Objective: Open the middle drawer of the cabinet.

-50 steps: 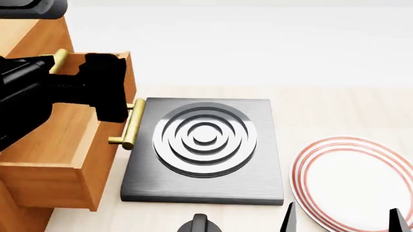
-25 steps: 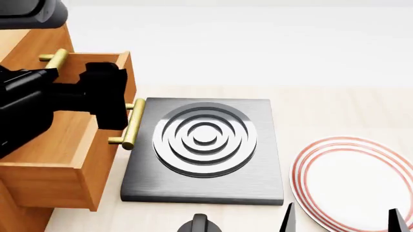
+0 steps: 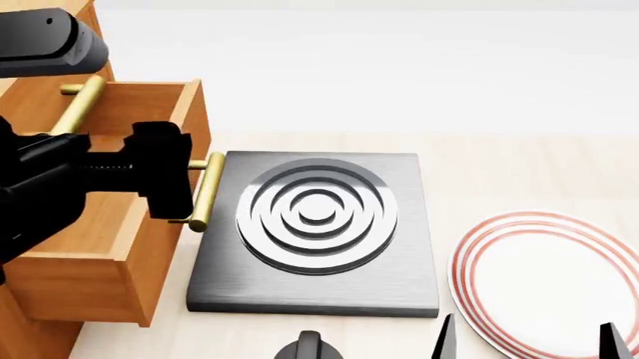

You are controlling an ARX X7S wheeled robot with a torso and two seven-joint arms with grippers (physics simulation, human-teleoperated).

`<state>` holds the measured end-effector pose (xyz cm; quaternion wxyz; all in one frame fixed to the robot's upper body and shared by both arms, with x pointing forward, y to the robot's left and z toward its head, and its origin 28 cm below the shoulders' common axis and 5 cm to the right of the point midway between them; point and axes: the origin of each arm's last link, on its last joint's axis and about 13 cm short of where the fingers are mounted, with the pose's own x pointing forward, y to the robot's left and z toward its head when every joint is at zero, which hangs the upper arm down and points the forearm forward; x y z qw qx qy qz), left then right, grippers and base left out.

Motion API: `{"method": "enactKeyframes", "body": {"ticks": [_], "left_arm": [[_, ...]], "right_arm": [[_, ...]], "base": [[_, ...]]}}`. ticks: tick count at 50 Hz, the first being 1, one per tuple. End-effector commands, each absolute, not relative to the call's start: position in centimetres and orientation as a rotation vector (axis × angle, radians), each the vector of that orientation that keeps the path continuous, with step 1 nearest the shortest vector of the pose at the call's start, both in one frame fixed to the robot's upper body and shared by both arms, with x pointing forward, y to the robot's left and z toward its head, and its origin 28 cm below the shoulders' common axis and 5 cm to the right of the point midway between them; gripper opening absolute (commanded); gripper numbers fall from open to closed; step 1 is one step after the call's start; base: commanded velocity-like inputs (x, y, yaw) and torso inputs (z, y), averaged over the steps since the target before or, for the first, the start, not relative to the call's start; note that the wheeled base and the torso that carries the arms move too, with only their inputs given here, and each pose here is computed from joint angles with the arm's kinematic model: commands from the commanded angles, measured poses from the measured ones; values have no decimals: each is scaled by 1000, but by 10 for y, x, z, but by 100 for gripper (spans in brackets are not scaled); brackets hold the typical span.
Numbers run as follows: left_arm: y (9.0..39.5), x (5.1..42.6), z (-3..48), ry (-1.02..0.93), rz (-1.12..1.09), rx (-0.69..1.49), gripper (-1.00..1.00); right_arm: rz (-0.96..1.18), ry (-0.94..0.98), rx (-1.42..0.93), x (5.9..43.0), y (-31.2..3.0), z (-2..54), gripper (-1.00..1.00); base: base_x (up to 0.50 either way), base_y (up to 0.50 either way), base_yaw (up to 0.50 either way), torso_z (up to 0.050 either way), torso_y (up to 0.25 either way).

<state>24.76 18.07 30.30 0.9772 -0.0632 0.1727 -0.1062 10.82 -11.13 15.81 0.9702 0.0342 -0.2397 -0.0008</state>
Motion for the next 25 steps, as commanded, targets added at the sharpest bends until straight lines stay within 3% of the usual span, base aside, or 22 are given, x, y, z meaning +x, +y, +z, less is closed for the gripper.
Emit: {"method": "enactKeyframes", "body": {"ticks": [1,25], "left_arm": [[183,251,295,365,-206,-133,100],[187,260,284,354,-142,-119,100]], "right_arm": [[-2,-484,69,108,-111,158,100],[-3,-483,69,108,-112,158,100]], "base": [[0,0,0,0,0],[0,0,0,0,0]]}}
